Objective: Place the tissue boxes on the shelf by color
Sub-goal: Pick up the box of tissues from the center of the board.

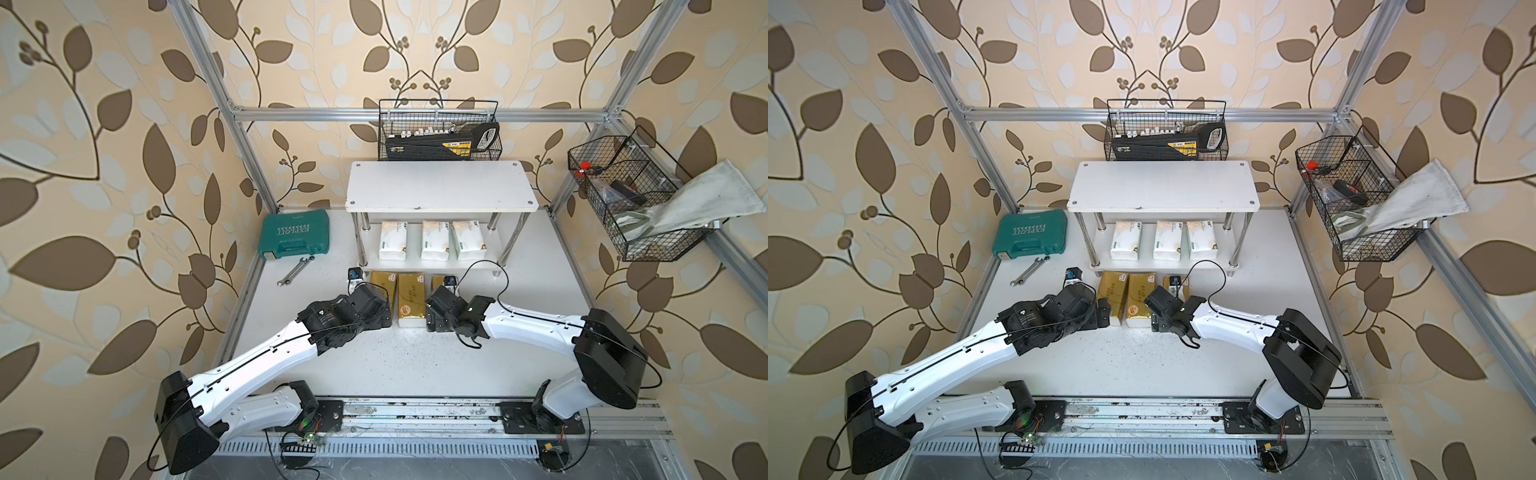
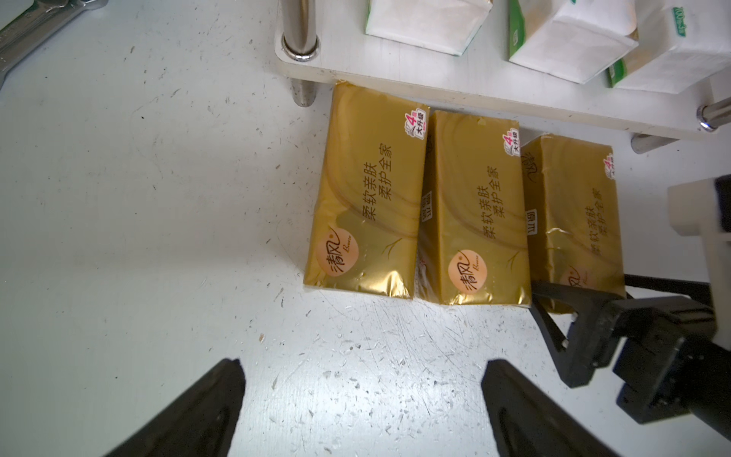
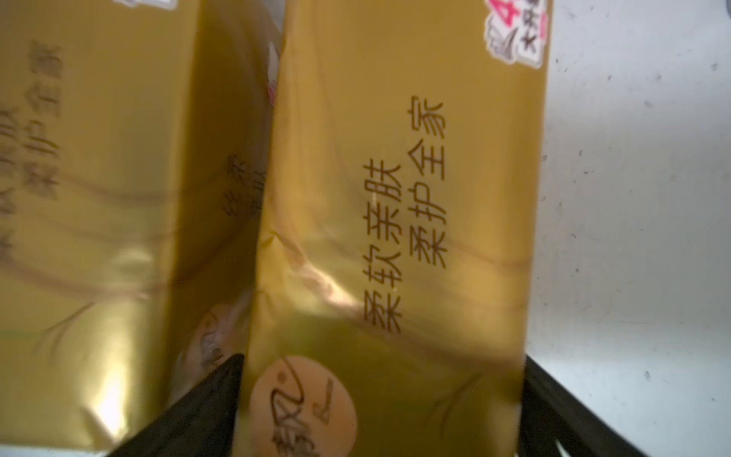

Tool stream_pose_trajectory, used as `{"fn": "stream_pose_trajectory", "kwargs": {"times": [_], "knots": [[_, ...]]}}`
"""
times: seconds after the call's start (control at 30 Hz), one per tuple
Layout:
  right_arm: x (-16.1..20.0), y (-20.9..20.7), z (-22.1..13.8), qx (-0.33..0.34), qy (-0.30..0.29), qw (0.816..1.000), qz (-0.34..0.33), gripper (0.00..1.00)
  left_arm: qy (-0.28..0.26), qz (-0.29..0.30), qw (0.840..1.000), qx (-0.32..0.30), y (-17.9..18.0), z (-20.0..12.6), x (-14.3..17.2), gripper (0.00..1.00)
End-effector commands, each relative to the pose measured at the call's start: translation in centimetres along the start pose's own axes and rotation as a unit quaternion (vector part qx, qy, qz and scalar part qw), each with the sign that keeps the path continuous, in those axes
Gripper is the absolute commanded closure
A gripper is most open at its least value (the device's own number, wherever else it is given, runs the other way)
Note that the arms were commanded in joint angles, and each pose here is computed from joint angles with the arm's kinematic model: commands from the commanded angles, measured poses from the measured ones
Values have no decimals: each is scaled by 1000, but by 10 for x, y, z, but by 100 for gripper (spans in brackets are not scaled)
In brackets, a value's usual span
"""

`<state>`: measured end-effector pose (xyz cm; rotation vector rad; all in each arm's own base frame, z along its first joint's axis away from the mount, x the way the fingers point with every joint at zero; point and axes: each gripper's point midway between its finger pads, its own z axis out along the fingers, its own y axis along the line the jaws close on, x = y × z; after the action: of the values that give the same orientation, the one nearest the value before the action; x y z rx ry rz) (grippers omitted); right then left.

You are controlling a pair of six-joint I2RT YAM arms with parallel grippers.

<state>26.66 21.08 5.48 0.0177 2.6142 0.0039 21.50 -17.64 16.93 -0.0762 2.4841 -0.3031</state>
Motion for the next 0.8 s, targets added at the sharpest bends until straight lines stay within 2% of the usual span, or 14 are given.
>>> {"fn": "stream_pose_trajectory", "kwargs": {"times": [0.0,0.17,0.37,0.53,0.77], "knots": [[10,-3,13,15,6,1000,-3,1,-5,-7,1000,4,2,-3,-2,1],[15,-4,23,23,11,1000,-12,1,-5,-7,1000,6,1,-3,-3,1],[27,-11,25,18,16,1000,-15,16,-5,-9,1000,10,-1,-3,-4,1],[32,-17,16,3,14,1000,-14,27,-5,-6,1000,11,-4,-2,-6,1],[38,-20,-14,-24,4,999,-29,29,-10,-4,1000,15,-8,-5,-10,1]]}}
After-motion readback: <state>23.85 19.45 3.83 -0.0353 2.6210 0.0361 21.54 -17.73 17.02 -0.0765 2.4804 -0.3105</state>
